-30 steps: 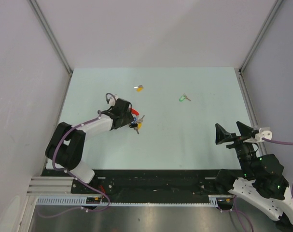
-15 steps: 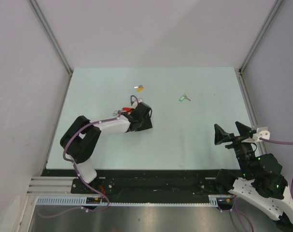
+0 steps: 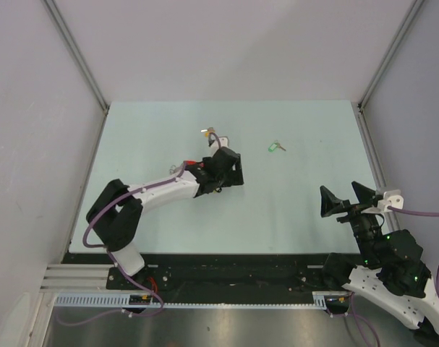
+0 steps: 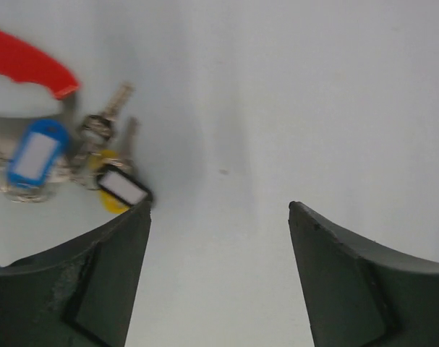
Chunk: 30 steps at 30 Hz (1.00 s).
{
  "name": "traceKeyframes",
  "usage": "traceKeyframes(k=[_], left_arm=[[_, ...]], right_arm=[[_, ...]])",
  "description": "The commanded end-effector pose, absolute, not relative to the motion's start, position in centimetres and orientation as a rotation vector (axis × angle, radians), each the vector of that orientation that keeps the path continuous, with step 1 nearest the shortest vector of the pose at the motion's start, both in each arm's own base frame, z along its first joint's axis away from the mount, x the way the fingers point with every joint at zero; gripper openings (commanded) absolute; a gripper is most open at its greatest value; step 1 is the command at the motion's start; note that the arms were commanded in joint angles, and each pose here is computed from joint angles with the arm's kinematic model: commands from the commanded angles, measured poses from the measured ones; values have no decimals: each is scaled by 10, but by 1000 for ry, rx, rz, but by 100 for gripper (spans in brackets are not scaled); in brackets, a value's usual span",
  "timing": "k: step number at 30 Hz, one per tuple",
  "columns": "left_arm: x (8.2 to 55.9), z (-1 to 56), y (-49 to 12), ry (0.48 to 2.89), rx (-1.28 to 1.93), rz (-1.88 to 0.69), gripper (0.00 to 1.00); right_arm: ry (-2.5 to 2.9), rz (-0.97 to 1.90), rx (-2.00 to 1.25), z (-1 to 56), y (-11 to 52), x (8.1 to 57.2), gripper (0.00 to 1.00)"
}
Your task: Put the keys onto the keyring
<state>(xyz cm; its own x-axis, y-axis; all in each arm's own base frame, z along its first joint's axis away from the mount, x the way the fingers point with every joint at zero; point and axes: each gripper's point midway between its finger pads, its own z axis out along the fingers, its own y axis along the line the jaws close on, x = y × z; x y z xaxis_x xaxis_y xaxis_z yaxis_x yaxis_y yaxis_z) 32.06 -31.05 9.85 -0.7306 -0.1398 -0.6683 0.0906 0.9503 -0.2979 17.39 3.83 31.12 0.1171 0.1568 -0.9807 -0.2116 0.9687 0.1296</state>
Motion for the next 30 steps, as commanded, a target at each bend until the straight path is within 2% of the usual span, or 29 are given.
traceKeyframes(k=[1, 6, 15, 18, 23, 26, 30], left_arm=[[347, 102, -231, 2320, -116, -182, 85], [379, 88, -170, 2350, -210, -112, 90], [414, 55, -143, 2445, -209, -53, 89], [407, 39, -144, 2515, -190, -41, 85], [382, 26, -163, 2596, -125, -171, 80], [360, 20, -177, 2638, -73, -211, 80], [315, 16, -224, 2706, -16, -416, 78]], right_arm=[[1404, 290, -58, 317, 40, 172, 100], [1404, 297, -69, 317, 43, 172, 100], [1406, 296, -78, 316, 43, 172, 100], [1408, 294, -82, 315, 44, 172, 100], [1405, 303, -87, 315, 45, 171, 100], [1406, 306, -91, 315, 46, 171, 100], [1402, 309, -96, 316, 47, 171, 100]])
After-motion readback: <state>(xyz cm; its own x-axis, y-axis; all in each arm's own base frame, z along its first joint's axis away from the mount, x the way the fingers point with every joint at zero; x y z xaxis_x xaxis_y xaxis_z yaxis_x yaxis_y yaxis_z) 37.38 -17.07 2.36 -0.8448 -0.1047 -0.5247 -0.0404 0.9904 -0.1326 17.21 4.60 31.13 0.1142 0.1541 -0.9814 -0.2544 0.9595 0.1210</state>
